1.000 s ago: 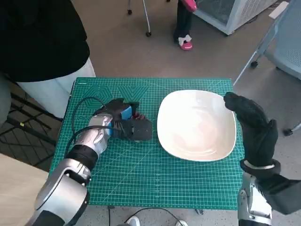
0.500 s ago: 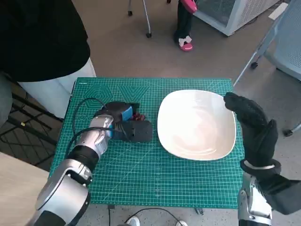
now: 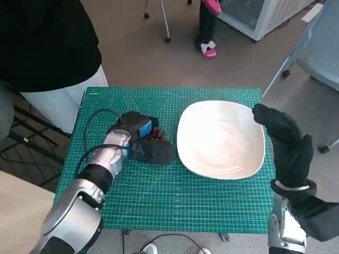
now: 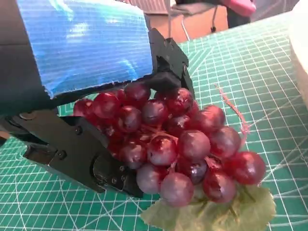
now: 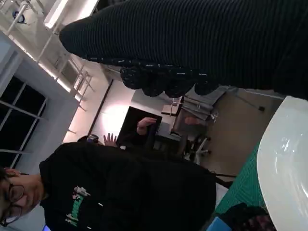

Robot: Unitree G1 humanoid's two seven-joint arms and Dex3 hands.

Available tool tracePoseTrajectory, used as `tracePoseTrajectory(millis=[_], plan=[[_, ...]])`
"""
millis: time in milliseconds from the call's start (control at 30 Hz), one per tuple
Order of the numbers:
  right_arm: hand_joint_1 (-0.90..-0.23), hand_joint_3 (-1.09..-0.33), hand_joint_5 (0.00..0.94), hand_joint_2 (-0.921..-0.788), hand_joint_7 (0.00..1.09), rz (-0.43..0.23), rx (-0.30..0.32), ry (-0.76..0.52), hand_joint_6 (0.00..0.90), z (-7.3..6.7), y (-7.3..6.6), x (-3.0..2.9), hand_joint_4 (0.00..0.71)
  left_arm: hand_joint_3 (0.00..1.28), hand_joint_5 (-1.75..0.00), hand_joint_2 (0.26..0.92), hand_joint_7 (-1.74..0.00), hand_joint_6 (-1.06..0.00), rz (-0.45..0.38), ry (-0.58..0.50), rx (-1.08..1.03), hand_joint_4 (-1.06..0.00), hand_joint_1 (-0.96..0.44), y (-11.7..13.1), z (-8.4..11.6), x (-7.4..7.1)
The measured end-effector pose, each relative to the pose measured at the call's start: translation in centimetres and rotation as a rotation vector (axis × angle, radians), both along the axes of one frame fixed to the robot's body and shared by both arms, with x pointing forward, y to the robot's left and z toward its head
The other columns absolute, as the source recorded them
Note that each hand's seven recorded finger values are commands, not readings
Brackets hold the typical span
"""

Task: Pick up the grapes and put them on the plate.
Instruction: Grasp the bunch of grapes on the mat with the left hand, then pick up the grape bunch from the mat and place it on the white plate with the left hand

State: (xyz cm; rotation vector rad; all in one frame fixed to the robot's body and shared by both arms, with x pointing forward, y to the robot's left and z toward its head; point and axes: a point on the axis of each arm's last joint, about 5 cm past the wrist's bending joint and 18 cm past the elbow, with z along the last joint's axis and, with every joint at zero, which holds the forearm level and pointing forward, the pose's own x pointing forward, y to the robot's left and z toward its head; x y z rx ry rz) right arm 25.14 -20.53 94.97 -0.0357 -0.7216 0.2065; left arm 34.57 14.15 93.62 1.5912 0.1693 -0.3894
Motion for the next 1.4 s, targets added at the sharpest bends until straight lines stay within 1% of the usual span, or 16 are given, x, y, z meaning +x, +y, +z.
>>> tracePoseTrajectory(millis=[333,633,900,1400], plan=[[-0.612,-0.852,0.000,-0.921,0.26,0.000,0.000,0.002,0.138,-0.03,0.00,0.01,0.432,0.22,-1.31,0.921,-1.37,-0.48,0.002,0.004,-0.004,-0.50,0.00,-0.03,0.14,0.07],[-0.612,-0.851,0.001,-0.921,0.26,0.000,0.000,0.002,0.139,-0.03,0.00,0.01,0.432,0.22,-1.36,0.921,-1.34,-0.48,0.003,0.004,-0.005,-0.49,0.00,-0.03,0.16,0.08],[-0.616,-0.850,0.001,-0.921,0.25,0.000,0.000,0.002,0.140,-0.03,0.00,0.01,0.433,0.23,-1.42,0.921,-1.28,-0.48,0.005,0.004,-0.007,-0.49,0.00,0.00,0.16,0.08],[-0.621,-0.846,0.002,-0.921,0.25,-0.001,0.000,0.002,0.142,-0.03,-0.01,0.02,0.435,0.23,-1.43,0.921,-1.28,-0.47,0.006,0.012,-0.009,-0.48,0.00,-0.02,0.33,0.16]])
